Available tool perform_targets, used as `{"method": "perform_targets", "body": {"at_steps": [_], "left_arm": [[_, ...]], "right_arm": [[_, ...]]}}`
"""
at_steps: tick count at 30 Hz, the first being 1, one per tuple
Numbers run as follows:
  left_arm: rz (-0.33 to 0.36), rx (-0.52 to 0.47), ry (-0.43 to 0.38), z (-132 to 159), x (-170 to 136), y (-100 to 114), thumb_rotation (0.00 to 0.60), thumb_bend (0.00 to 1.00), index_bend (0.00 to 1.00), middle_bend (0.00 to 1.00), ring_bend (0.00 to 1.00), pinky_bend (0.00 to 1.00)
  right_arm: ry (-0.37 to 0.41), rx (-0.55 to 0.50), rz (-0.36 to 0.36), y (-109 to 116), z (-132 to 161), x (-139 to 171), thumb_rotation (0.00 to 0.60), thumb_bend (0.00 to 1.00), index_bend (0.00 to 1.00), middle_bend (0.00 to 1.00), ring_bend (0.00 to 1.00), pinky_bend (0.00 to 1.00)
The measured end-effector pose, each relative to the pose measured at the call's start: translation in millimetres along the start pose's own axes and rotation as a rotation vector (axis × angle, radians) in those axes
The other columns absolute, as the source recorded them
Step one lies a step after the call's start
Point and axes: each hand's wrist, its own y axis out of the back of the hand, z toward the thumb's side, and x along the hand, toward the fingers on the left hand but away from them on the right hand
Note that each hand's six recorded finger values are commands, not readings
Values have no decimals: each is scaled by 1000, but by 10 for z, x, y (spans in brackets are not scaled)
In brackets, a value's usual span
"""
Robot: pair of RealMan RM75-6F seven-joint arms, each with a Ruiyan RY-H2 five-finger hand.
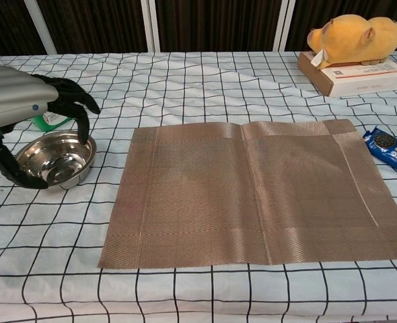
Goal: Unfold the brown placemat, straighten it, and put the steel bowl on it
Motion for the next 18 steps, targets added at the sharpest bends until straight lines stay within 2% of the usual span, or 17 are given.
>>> {"method": "perform_targets", "body": {"at_steps": [8, 18], "left_arm": [[-73, 38, 104, -371, 82, -299, 600, 105, 435, 159, 52, 121], [-115, 52, 136, -486, 99, -523, 600, 108, 465, 165, 52, 121]], "right_arm": [[-4, -2, -1, 4, -5, -3, 600, 111, 0, 0, 0, 161], [-8, -2, 0, 5, -13, -13, 600, 111, 0, 0, 0, 161]]}}
